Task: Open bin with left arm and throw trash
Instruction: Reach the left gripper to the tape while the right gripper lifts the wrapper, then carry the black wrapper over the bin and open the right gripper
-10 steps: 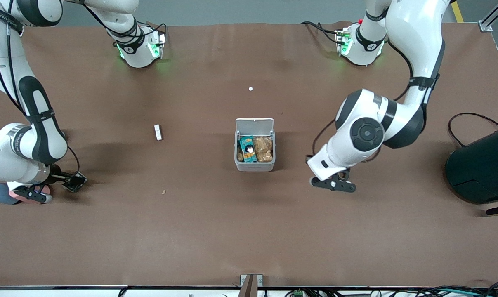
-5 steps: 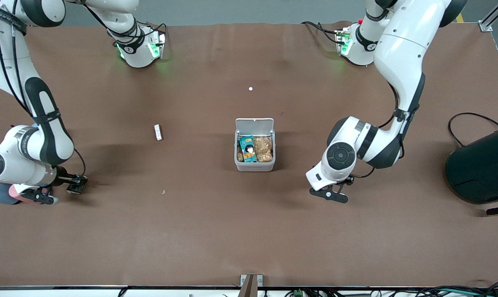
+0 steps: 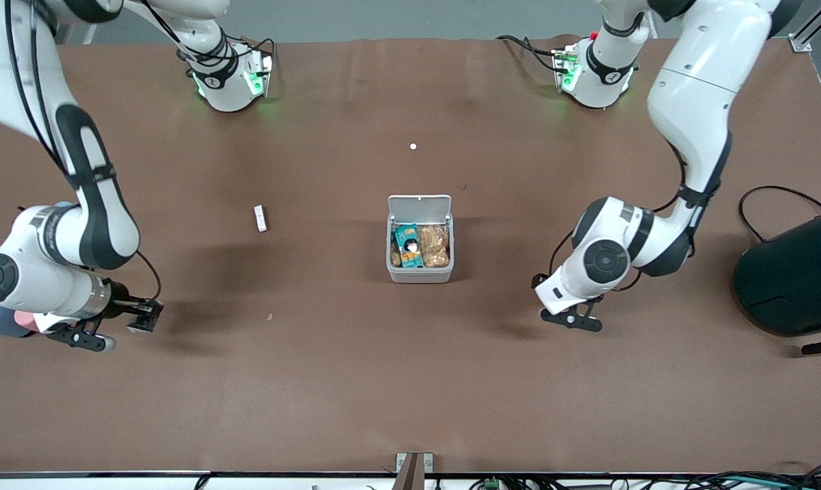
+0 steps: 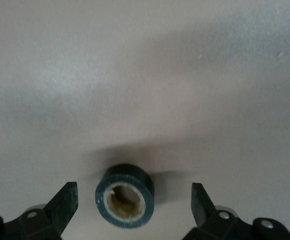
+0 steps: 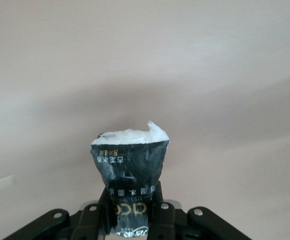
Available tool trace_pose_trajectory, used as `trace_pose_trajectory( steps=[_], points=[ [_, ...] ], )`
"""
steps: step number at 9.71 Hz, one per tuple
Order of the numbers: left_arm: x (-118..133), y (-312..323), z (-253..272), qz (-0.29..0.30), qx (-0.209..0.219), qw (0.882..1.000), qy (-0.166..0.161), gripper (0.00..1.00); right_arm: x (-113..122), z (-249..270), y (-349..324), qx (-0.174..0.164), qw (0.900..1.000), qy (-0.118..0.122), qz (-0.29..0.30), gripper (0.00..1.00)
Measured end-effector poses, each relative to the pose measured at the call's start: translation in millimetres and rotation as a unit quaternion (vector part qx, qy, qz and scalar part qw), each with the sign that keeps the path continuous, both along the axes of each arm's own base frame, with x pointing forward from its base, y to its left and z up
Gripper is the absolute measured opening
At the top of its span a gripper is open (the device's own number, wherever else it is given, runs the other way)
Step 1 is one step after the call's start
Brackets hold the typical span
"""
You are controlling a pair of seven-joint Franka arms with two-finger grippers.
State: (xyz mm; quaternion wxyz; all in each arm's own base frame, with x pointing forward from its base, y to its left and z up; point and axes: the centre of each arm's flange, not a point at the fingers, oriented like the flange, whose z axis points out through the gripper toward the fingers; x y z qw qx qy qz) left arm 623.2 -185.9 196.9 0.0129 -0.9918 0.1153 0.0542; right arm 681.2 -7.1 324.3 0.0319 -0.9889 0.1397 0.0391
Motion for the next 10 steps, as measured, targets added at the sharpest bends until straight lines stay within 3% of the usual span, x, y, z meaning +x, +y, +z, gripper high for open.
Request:
trace_pose_trajectory(
  steps=[2, 4, 5, 7, 8, 10],
  points=[
    [-7, 26, 0, 0.011, -0.028, 0.999, 0.017, 1.00, -5, 86, 128, 0.026, 0.999, -0.019, -0.032, 0.33],
    [-14, 28, -7, 0.011, -0.038, 0.999, 0.014, 1.00, -27, 109, 240, 0.047, 0.997, -0.033, -0.042, 0.33],
    [-18, 23, -11, 0.007, -0.044, 0.999, 0.007, 1.00, -35, 117, 284, 0.062, 0.996, -0.055, -0.042, 0.33],
    [-21, 18, -14, 0.003, -0.049, 0.999, 0.000, 0.98, -58, 115, 372, 0.099, 0.990, -0.103, -0.018, 0.33],
    [-21, 19, -14, -0.006, -0.043, 0.999, -0.005, 0.96, -73, 98, 406, 0.096, 0.990, -0.107, 0.008, 0.33],
    [-20, 20, -14, -0.023, -0.030, 0.999, -0.013, 0.86, -100, 51, 455, 0.073, 0.991, -0.093, 0.057, 0.33]
  ],
)
